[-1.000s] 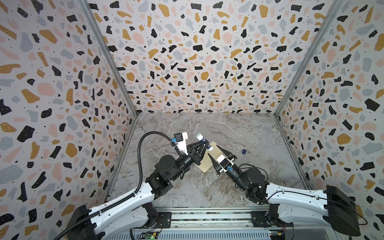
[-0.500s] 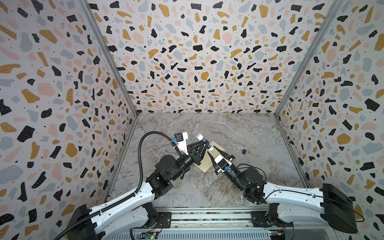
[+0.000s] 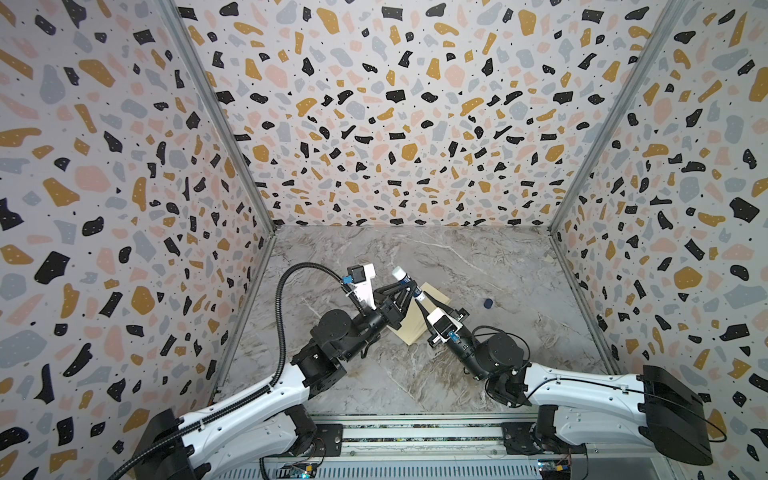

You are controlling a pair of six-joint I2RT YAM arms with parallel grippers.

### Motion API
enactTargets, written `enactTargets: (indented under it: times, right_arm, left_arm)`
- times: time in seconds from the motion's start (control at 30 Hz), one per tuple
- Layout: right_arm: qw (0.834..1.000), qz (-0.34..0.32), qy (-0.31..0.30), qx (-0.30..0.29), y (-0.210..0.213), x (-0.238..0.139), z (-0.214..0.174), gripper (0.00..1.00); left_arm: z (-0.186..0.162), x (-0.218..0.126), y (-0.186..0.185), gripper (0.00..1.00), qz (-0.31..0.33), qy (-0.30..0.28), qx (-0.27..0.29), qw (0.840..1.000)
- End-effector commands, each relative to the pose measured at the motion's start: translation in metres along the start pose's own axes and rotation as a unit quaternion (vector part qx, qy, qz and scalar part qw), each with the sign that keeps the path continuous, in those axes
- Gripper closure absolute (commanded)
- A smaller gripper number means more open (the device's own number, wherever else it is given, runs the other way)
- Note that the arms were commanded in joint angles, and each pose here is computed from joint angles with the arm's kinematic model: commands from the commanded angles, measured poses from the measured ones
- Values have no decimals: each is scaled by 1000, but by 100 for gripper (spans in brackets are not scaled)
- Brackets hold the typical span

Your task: Place the letter into the envelope and seal it

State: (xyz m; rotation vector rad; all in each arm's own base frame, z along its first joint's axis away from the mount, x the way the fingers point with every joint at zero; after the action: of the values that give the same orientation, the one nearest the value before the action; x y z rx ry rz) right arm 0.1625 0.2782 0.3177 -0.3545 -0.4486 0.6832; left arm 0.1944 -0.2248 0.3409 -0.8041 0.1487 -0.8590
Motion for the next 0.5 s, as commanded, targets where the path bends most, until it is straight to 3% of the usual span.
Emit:
enactTargets:
  times: [0.0, 0.33, 0.47]
  right_arm:
    - [1000, -8, -21, 22, -6, 6, 17, 85]
    - [992, 68, -26, 104, -13, 5, 18, 88]
    - [972, 141, -31, 183, -23, 3, 16, 88]
  left_arm:
    - [10, -2, -13, 100, -33, -21, 0, 999]
    - [9, -2, -16, 100, -45, -16, 6, 999]
    - [10, -3, -22, 100, -66, -15, 11, 998]
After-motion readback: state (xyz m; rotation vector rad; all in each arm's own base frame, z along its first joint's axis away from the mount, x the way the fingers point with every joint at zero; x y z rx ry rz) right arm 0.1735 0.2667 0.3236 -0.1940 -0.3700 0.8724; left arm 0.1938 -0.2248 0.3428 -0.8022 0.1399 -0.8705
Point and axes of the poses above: each gripper's point midway between its finger pads, its own x axis out along the fingers, its own y axis along the line the jaws close on, z = x × y, the point moved 6 cm from there along -x, back along the fingers, and after that the axes turned 3 degrees about -x, right-handed, at the moved point
